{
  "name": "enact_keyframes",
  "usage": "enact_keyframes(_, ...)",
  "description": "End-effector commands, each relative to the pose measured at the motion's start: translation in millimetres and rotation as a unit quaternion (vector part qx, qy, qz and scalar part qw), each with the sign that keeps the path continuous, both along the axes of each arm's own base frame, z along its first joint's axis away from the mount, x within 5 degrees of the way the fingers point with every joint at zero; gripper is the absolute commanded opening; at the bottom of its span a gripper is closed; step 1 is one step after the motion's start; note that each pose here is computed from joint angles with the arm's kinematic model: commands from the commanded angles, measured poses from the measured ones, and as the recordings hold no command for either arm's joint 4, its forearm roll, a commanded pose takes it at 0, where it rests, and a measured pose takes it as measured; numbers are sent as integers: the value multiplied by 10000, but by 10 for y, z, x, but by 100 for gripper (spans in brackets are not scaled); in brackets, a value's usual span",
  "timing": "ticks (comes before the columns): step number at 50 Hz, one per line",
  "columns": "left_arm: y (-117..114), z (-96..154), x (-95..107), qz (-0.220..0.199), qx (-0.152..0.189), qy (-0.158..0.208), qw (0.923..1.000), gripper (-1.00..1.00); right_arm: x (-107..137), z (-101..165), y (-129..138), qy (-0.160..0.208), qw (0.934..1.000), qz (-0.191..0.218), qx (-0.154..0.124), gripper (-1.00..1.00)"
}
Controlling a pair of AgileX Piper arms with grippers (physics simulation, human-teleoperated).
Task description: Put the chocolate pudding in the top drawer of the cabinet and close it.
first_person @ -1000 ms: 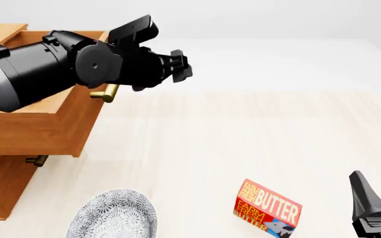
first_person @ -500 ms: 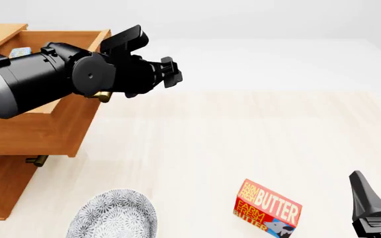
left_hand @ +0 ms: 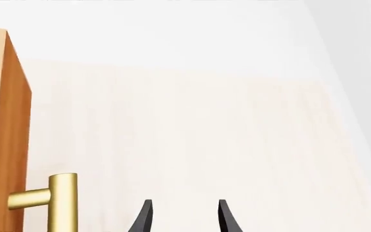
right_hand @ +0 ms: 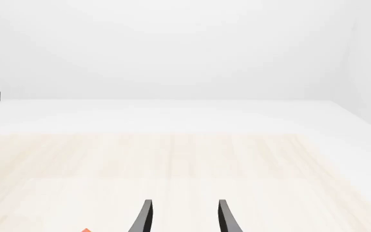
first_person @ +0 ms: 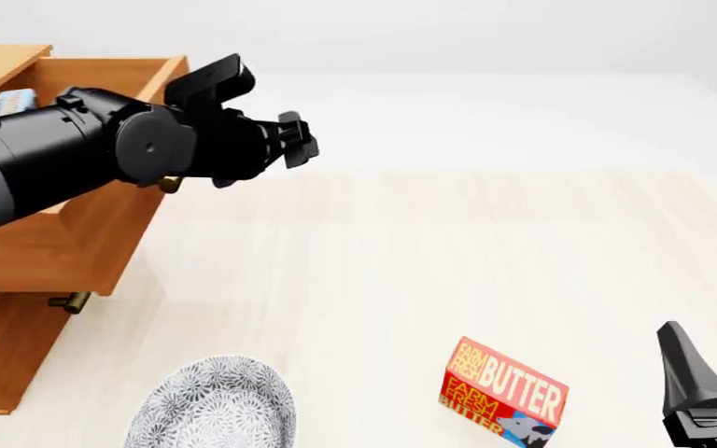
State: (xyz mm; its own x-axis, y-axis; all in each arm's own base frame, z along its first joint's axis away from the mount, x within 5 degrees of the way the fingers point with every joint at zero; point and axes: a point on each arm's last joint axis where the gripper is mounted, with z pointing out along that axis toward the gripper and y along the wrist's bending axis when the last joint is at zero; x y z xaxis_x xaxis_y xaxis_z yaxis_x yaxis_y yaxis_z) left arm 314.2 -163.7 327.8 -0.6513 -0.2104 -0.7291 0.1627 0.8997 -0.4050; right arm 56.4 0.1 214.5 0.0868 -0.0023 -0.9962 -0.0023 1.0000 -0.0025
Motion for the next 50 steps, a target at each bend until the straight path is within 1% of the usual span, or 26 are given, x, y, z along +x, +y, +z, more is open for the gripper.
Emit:
enact_keyframes(1, 108, -38, 13, 129, 33, 77, 9999, 100, 0, 0, 0, 1, 10000, 0, 0, 100)
enact_keyframes(5, 128, -23, 18, 144, 51, 67, 9999, 100, 0, 0, 0, 0, 10000, 1, 1, 100)
enact_keyframes(9, 225, 2, 31, 221, 132, 44, 9997, 100, 0, 0, 0, 0, 10000, 0, 0, 100)
enact_keyframes(14, 263, 35, 41, 237, 187, 23, 9995, 100, 0, 0, 0, 1, 10000, 0, 1, 100)
enact_keyframes(18, 344, 69, 71, 301, 265, -19, 9992, 100, 0, 0, 0, 0, 10000, 0, 0, 100)
enact_keyframes(24, 349, 51, 73, 302, 283, 6, 9991, 100, 0, 0, 0, 0, 10000, 0, 0, 100)
enact_keyframes(25, 303, 37, 68, 243, 285, 28, 9993, 100, 0, 0, 0, -1, 10000, 0, 0, 100)
enact_keyframes(30, 376, 49, 75, 312, 322, -8, 9990, 100, 0, 0, 0, 0, 10000, 0, 0, 100)
enact_keyframes(34, 387, 50, 66, 315, 333, -5, 9989, 100, 0, 0, 0, 1, 10000, 0, 0, 100)
enact_keyframes(39, 414, -6, 70, 351, 365, 67, 9987, 100, 0, 0, 0, 0, 10000, 1, -1, 100)
enact_keyframes(50, 538, -41, 61, 486, 425, 116, 9978, 100, 0, 0, 0, 0, 10000, 1, 1, 100)
